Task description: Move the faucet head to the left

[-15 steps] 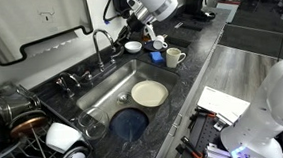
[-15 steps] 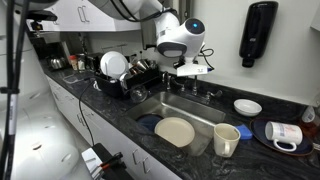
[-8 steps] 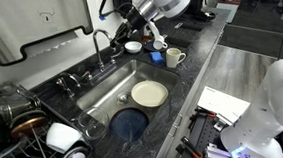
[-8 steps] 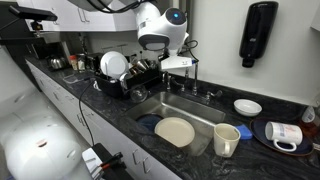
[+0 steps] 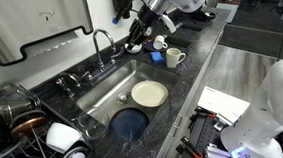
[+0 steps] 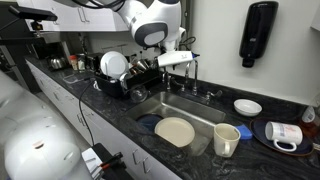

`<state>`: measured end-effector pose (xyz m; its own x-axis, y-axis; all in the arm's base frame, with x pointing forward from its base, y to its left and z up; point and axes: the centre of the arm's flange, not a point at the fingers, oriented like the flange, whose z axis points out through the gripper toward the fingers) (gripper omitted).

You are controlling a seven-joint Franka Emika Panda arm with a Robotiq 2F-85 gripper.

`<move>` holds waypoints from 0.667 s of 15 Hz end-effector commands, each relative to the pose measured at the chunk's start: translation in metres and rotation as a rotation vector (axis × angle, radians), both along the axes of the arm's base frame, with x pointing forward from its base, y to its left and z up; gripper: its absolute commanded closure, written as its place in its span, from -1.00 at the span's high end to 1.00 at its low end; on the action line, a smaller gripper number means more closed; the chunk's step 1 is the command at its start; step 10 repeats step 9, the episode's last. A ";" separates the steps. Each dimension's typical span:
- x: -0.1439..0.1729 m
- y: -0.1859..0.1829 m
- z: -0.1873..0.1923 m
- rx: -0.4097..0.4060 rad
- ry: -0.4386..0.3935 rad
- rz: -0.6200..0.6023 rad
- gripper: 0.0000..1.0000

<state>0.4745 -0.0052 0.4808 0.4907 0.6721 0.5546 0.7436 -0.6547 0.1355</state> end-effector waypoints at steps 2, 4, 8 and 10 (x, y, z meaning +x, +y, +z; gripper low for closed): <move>-0.035 -0.025 0.034 -0.168 0.159 0.009 0.72; -0.045 -0.037 0.046 -0.247 0.223 0.019 0.99; -0.063 -0.061 0.060 -0.331 0.348 0.045 1.00; -0.066 -0.068 0.059 -0.356 0.369 0.044 1.00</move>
